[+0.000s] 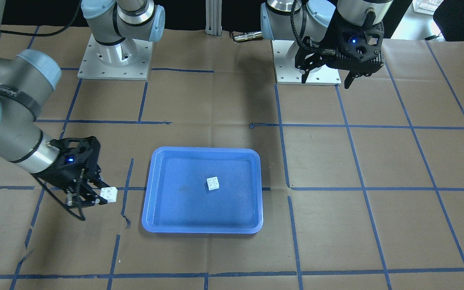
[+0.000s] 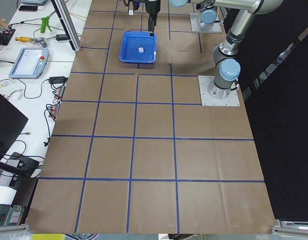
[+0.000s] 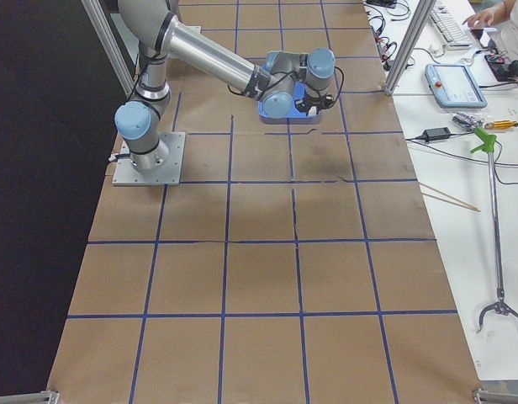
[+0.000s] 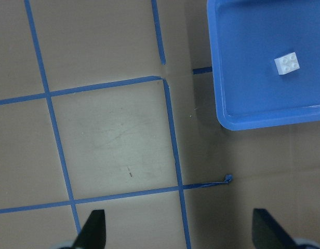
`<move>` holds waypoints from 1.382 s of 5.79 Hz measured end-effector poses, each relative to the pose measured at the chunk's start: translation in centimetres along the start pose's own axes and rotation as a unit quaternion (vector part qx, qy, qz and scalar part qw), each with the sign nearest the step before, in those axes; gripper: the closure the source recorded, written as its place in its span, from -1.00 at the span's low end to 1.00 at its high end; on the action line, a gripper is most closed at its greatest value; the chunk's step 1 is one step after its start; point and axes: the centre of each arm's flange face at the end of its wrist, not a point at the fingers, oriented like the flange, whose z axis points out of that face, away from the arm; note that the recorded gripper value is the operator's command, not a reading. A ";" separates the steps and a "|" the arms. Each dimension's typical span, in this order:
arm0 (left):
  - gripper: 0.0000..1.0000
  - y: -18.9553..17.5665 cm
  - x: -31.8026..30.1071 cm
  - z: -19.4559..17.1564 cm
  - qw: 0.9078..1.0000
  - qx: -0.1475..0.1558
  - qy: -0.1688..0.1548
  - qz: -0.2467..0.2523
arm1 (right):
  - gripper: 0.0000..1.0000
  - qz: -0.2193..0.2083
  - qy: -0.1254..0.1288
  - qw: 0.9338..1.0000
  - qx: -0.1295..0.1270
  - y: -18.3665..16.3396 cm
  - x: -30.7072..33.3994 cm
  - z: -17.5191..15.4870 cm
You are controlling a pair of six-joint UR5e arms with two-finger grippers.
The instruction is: Assemble white blocks and place on blue tray
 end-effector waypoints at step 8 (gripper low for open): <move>-0.98 0.2 -0.1 -0.2 1.000 -0.001 0.000 -0.001 | 0.57 0.036 0.014 0.999 0.016 -11.5 -7.3 15.5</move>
